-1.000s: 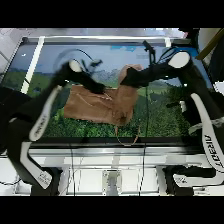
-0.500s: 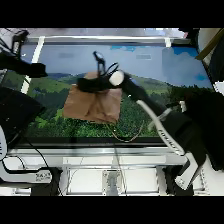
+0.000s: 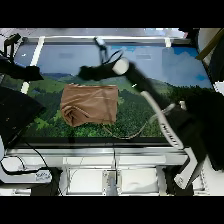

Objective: Fold the clothes and pants, and hang the long-sleeved shirts on hangers.

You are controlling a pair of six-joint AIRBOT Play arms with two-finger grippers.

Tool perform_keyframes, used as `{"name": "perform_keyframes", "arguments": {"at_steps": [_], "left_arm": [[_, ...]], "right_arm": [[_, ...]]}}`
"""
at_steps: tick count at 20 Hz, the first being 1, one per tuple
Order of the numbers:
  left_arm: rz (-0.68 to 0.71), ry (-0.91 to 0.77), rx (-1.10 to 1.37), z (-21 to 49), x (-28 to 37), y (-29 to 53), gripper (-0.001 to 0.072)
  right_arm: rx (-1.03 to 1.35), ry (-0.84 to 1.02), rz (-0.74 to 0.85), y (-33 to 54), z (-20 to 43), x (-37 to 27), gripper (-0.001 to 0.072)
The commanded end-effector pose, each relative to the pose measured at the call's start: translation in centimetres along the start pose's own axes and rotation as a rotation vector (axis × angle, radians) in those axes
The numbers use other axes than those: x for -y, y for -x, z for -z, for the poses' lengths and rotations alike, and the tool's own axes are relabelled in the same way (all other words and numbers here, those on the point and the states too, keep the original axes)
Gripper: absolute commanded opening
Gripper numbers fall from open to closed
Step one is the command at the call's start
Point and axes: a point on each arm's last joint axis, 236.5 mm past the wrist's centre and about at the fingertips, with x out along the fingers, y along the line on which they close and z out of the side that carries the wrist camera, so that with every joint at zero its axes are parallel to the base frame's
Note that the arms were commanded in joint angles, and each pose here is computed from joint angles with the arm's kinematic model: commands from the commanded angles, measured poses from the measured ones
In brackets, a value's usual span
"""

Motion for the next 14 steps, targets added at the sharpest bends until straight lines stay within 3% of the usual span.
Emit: {"name": "perform_keyframes", "arguments": {"at_steps": [1, 6, 8, 9, 14], "left_arm": [[0.009, 0.001, -0.001, 0.1, 0.1, 0.0, 0.0011], [0.011, -0.001, -0.002, 0.1, 0.3, 0.0, 0.0011], [0.011, -0.001, -0.001, 0.1, 0.3, 0.0, 0.0011], [0.011, 0.000, -0.001, 0.1, 0.3, 0.0, 0.0011], [0.048, 0.002, 0.013, -0.3, 1.1, 0.0, 0.0011]], "right_arm": [[-0.284, -0.005, 0.337, 10.6, 5.1, 11.1, 0.0396], [-0.140, -0.216, 0.399, 8.8, 10.2, 18.8, 0.0402], [-0.057, -0.449, 0.351, 5.8, 11.9, 20.0, 0.0654], [-0.060, -0.541, 0.318, 4.8, 12.8, 20.1, 0.0687], [-0.144, -0.811, -0.012, -0.5, 14.9, 18.1, 0.0687]]}}
